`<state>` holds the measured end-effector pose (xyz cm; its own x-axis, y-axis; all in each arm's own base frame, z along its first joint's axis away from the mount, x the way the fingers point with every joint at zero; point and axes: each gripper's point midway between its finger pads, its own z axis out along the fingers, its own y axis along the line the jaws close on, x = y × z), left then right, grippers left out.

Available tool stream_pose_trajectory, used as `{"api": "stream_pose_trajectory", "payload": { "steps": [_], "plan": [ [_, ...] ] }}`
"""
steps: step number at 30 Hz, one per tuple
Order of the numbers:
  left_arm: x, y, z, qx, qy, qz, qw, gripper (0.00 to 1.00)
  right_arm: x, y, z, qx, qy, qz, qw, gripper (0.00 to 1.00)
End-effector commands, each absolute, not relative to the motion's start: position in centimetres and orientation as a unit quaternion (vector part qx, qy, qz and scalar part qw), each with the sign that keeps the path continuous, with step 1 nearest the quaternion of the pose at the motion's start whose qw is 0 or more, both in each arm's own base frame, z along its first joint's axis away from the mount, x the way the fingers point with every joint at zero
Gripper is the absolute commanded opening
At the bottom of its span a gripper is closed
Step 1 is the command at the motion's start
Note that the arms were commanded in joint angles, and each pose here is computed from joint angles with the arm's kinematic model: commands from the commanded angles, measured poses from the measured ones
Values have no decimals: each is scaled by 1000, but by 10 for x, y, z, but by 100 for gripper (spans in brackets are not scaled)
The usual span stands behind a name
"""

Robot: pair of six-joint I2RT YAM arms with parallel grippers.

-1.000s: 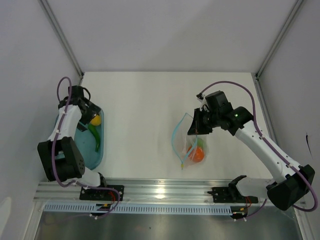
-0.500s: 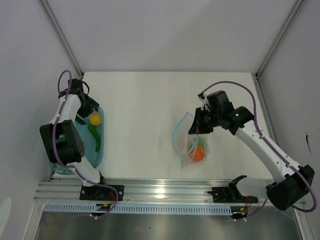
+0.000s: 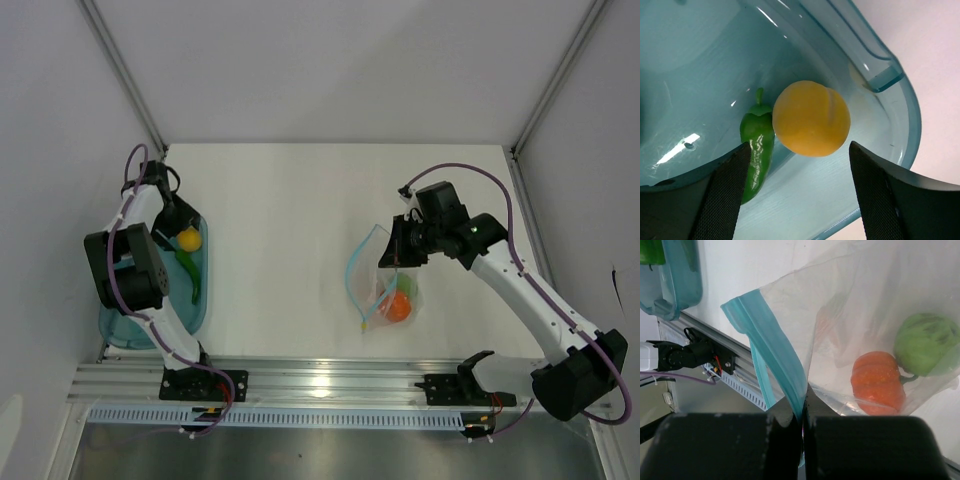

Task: Place the food in the zip-top bag and seal the zipper
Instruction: Pick up the fake fruit from the bin.

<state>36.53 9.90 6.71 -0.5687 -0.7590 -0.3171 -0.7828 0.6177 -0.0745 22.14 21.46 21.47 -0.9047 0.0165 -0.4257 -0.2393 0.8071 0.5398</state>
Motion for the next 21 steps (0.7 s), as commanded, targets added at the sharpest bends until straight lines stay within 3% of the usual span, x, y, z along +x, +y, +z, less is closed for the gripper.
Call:
{"api": "stream_pose_trajectory", "payload": {
  "steps": [1,8,14,21],
  "plan": [
    [383,104,78,-424,887,24,181,81,222,217,223,-65,919,319,223,0],
    [379,110,63,-422,891,47,162,79,222,216,227,-65,917,320,228,0],
    [370,110,55,-428,888,55,161,64,222,217,227,-61,917,322,226,0],
    [361,115,58,-438,878,72,177,38,220,216,230,-59,916,324,228,0]
  ]
}}
